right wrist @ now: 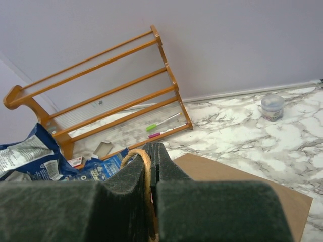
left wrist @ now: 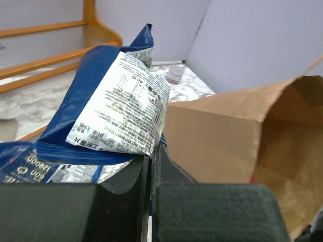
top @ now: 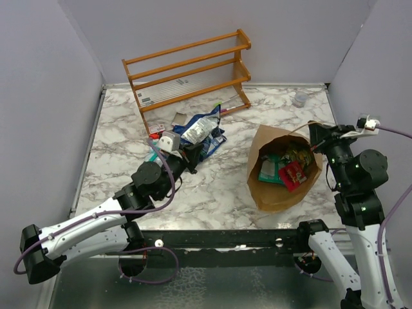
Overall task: Take the snacks out of the paper bag
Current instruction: Place the snack at the center of the board.
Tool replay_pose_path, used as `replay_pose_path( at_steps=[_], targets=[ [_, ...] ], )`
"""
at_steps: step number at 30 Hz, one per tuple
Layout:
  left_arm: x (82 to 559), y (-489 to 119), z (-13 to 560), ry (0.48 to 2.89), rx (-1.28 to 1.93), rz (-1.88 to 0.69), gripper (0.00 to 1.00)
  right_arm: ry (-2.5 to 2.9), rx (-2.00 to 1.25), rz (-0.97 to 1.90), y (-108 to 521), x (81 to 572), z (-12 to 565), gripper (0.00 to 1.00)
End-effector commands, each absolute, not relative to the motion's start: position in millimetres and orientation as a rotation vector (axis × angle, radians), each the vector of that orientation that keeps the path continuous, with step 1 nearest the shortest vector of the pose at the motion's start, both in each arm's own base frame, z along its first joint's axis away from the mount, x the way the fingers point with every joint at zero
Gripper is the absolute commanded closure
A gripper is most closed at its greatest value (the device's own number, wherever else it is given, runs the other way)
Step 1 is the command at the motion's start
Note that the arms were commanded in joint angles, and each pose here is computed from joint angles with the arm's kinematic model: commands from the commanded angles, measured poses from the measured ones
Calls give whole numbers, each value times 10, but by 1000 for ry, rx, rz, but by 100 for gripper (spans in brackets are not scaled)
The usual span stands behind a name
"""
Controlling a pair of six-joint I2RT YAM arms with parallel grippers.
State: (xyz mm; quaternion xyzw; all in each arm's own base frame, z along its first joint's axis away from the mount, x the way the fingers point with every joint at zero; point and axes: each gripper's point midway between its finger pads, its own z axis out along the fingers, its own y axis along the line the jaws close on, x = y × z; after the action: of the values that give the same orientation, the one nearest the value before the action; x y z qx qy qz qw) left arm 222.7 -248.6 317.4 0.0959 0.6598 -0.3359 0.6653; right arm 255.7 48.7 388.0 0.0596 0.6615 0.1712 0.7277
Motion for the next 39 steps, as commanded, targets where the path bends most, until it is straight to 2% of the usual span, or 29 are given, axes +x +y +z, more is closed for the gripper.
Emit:
replay_pose_path(
  at_steps=[1, 7, 18, 24, 27, 30, 33, 39],
  targets=[
    [2421, -2232, 3164, 1503, -10, -674, 100, 1436, 154, 344, 409, 2499, 3886, 98],
    [2871, -2160, 2678, 1686, -138, -567, 100, 1431, 127, 357, 444, 2445, 3877, 98],
    [3742, -2501, 1982, 1950, -123, -705, 100, 1430, 99, 378, 497, 2435, 3912, 98],
    [3950, -2568, 1635, 2025, -202, -884, 100, 1437, 96, 383, 510, 2453, 3874, 98],
    [3975, -2494, 1357, 2080, -228, -881, 71, 1439, 92, 387, 523, 2466, 3851, 98],
    [3922, -2386, 1215, 2123, -249, -865, 54, 1444, 89, 386, 527, 2480, 3830, 98],
    [3791, -2322, 1381, 2067, -214, -874, 32, 1444, 83, 376, 519, 2483, 3837, 98],
    [3478, -2213, 1740, 2016, -140, -855, 19, 1440, 74, 383, 542, 2515, 3827, 98]
  ],
)
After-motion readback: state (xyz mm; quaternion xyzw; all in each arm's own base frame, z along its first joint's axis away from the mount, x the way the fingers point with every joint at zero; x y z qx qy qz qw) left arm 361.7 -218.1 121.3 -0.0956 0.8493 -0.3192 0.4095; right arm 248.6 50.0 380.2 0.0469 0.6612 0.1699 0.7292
